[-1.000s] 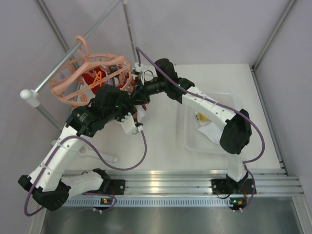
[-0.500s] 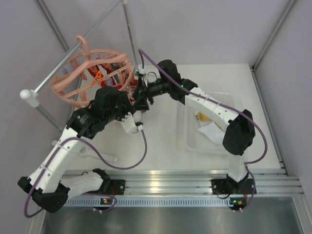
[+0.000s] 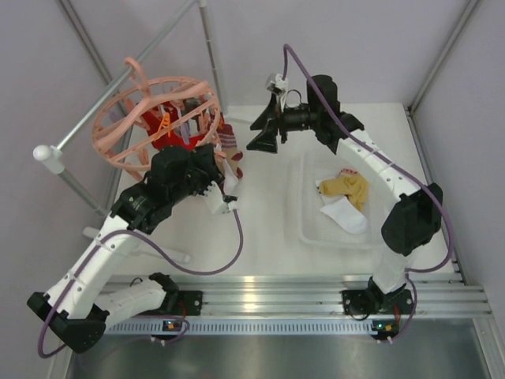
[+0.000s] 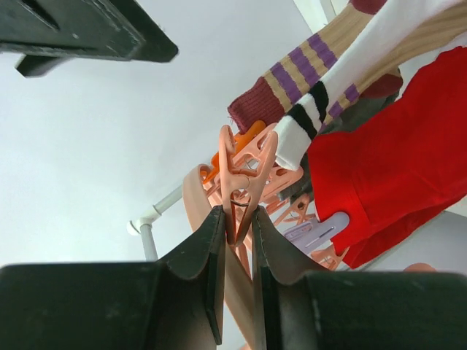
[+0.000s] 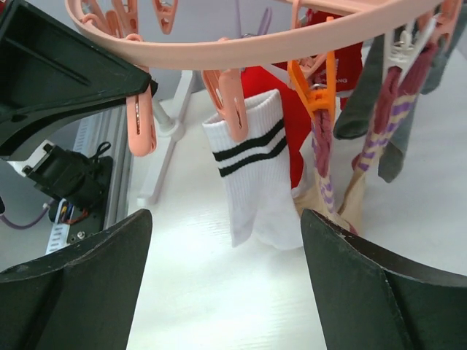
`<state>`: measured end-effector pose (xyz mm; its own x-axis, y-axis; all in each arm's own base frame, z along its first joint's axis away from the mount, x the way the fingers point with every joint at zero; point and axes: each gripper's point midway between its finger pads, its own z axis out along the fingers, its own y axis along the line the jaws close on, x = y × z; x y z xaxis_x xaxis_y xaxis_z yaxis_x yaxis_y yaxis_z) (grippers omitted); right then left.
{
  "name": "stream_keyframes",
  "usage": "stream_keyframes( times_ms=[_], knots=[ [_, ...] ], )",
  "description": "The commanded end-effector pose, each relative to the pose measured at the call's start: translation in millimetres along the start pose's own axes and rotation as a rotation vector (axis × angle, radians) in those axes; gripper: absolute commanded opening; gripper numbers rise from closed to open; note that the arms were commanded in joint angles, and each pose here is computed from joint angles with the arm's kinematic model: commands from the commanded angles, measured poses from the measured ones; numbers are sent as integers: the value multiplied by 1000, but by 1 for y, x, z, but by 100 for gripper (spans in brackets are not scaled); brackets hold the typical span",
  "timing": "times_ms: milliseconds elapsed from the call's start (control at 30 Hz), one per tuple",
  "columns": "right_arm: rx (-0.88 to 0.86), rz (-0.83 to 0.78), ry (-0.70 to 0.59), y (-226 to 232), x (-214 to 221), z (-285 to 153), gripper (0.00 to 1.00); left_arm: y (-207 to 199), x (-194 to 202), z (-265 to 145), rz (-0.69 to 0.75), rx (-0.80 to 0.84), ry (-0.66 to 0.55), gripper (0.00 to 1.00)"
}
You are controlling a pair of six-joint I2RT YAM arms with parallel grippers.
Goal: Clip the socks to the hanger
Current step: Open the clamp at the hanger, then adjust the sock in the bin.
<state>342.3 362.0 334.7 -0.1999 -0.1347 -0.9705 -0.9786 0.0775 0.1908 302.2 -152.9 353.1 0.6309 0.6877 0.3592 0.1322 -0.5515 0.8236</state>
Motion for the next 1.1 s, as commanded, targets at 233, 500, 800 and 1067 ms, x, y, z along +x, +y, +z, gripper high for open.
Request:
stream_keyframes(
  times_ms=[233, 500, 800, 1067],
  knots=[
    [214, 70, 69, -1, 25, -82, 77, 30, 6, -3, -99, -178, 18, 0],
    [442, 104, 376, -26, 121, -165, 72, 31, 7, -11, -106, -202, 24, 0],
    [492, 210, 588, -16, 199, -241, 64, 34, 3, -14, -107, -223, 2, 0],
    [547, 165, 693, -11, 254, -260, 61, 29, 0, -15, -110, -223, -3, 0]
  ],
)
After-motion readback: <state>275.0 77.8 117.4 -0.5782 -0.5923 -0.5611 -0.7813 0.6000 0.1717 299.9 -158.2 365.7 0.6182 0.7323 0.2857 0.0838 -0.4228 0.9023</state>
